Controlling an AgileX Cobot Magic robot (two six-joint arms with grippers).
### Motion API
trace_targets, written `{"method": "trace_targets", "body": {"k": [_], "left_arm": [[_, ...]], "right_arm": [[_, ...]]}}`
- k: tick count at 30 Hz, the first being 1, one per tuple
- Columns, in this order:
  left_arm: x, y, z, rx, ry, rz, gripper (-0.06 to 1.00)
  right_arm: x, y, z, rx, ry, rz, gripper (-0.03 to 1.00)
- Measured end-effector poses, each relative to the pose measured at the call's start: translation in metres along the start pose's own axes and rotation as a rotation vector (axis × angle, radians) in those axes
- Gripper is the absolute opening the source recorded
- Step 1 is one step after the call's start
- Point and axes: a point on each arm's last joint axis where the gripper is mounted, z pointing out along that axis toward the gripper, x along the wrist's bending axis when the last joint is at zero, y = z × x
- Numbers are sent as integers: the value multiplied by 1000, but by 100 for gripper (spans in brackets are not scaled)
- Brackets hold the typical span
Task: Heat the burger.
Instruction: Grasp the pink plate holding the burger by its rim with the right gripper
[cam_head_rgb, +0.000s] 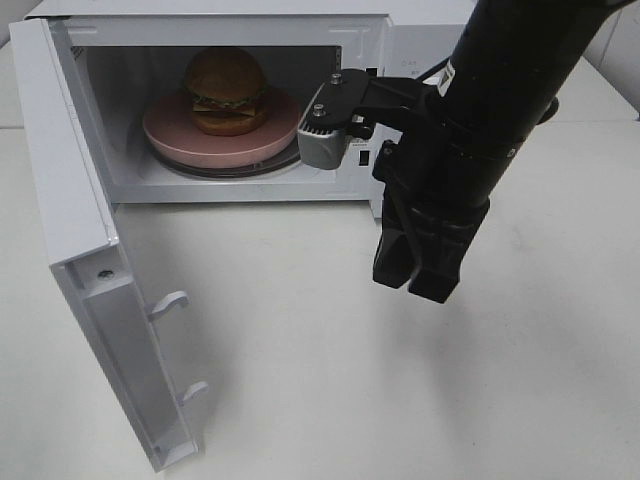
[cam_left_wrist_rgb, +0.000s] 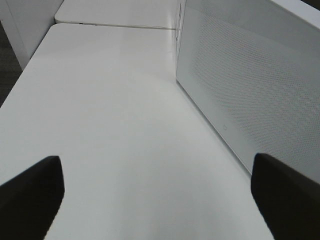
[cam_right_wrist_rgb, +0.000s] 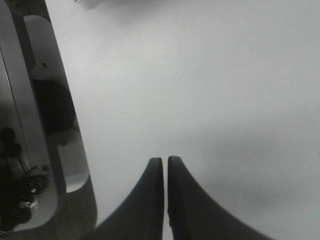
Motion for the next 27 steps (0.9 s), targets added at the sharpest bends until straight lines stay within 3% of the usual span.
{"method": "trace_targets", "body": {"k": [2, 3, 5, 6, 9, 14, 17, 18, 19, 21, 22, 23, 24, 25, 27], "left_arm": [[0, 0, 0, 0, 0, 0, 95], [0, 0, 0, 0, 0, 0, 95], [0, 0, 0, 0, 0, 0, 95], [0, 0, 0, 0, 0, 0, 95], [0, 0, 0, 0, 0, 0, 95], [0, 0, 0, 0, 0, 0, 95], [0, 0, 0, 0, 0, 0, 95], [0, 0, 0, 0, 0, 0, 95], [0, 0, 0, 0, 0, 0, 95], [0, 0, 0, 0, 0, 0, 95], [0, 0, 0, 0, 0, 0, 95], [0, 0, 0, 0, 0, 0, 95], [0, 0, 0, 0, 0, 0, 95], [0, 0, 0, 0, 0, 0, 95], [0, 0, 0, 0, 0, 0, 95]], "right_arm": [[0, 0, 0, 1, -3, -57, 6], [-1, 0, -1, 2, -9, -174, 7], [-1, 0, -1, 3, -12, -236, 7], [-2, 0, -1, 5, -18, -344, 8], [-3, 1, -1, 5, -31, -487, 9], [-7, 2, -1, 8, -74, -603, 14], [-13, 2, -2, 30, -138, -646, 22], [-17, 2, -2, 43, -185, -667, 31], [-17, 2, -2, 43, -185, -667, 31], [-22, 3, -3, 51, -242, -680, 48], [-22, 3, -3, 51, -242, -680, 48], [-24, 5, -4, 39, -275, -672, 60], [-24, 5, -4, 39, -275, -672, 60], [-25, 8, -5, 23, -307, -644, 74], [-25, 9, -5, 15, -319, -632, 79]]}}
